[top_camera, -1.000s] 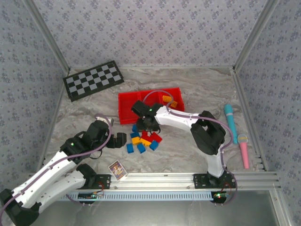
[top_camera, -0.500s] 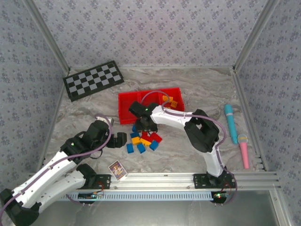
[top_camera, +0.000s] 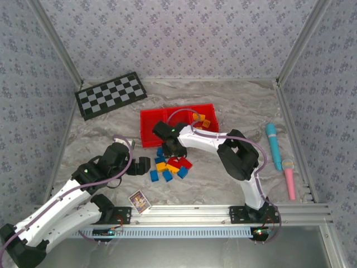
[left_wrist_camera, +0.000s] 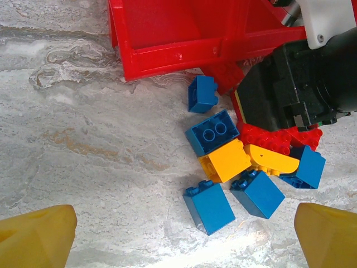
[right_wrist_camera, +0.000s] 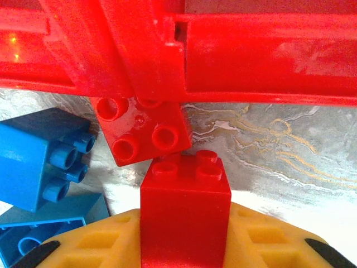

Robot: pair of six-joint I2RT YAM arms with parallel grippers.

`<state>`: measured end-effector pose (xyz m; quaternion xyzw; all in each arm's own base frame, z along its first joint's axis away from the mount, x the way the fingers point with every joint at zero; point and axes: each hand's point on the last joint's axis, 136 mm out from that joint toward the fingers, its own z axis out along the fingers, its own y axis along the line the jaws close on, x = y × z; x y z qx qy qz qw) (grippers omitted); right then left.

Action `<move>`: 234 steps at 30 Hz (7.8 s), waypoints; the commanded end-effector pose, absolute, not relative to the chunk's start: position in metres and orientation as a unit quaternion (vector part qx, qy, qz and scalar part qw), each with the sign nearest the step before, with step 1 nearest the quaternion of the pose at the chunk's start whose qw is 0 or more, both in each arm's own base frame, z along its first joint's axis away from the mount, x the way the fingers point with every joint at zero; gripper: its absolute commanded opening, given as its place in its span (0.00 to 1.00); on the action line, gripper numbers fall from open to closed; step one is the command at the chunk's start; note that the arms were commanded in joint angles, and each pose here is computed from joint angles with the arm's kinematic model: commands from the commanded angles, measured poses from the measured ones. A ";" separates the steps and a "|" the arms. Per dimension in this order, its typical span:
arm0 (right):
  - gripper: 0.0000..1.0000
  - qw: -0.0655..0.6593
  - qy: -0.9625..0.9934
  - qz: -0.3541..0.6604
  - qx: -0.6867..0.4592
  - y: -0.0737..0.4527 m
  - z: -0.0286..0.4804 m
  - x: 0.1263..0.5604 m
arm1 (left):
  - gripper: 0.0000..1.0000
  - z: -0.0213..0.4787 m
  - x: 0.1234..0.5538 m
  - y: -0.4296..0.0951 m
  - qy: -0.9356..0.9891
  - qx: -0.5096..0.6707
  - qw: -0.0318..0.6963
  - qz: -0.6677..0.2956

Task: Sort the legos into containers by color
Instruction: Pick up the lego from the center of the table, then place the lego in the container, then rotate the lego at the center of the table, then pick up the lego from the center of the table, then place the lego in the container, then pick up the lego from the bottom-center of the table.

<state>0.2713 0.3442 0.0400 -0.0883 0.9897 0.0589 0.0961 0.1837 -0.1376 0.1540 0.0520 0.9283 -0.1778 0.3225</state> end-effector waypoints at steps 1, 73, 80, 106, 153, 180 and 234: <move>0.33 0.085 0.991 0.037 -0.095 0.339 0.032 0.269 | 1.00 0.156 0.182 -0.141 0.926 0.063 0.324 -0.185; 0.79 0.193 0.961 0.044 -0.193 0.276 0.136 0.298 | 1.00 0.150 0.183 -0.143 0.930 0.065 0.315 -0.179; 0.75 0.158 0.964 0.037 -0.211 0.271 0.113 0.270 | 1.00 0.148 0.183 -0.143 0.931 0.064 0.312 -0.178; 0.74 0.117 0.976 -0.039 -0.180 0.288 0.044 0.258 | 1.00 0.151 0.180 -0.144 0.930 0.065 0.313 -0.182; 0.64 0.114 0.987 -0.036 -0.107 0.247 0.042 0.244 | 1.00 0.148 0.182 -0.145 0.931 0.065 0.312 -0.179; 0.30 0.173 0.974 0.016 -0.145 0.263 0.092 0.256 | 1.00 0.147 0.181 -0.146 0.931 0.066 0.310 -0.181; 1.00 0.189 0.945 0.105 -0.246 0.270 0.127 0.276 | 1.00 0.154 0.181 -0.145 0.924 0.069 0.325 -0.187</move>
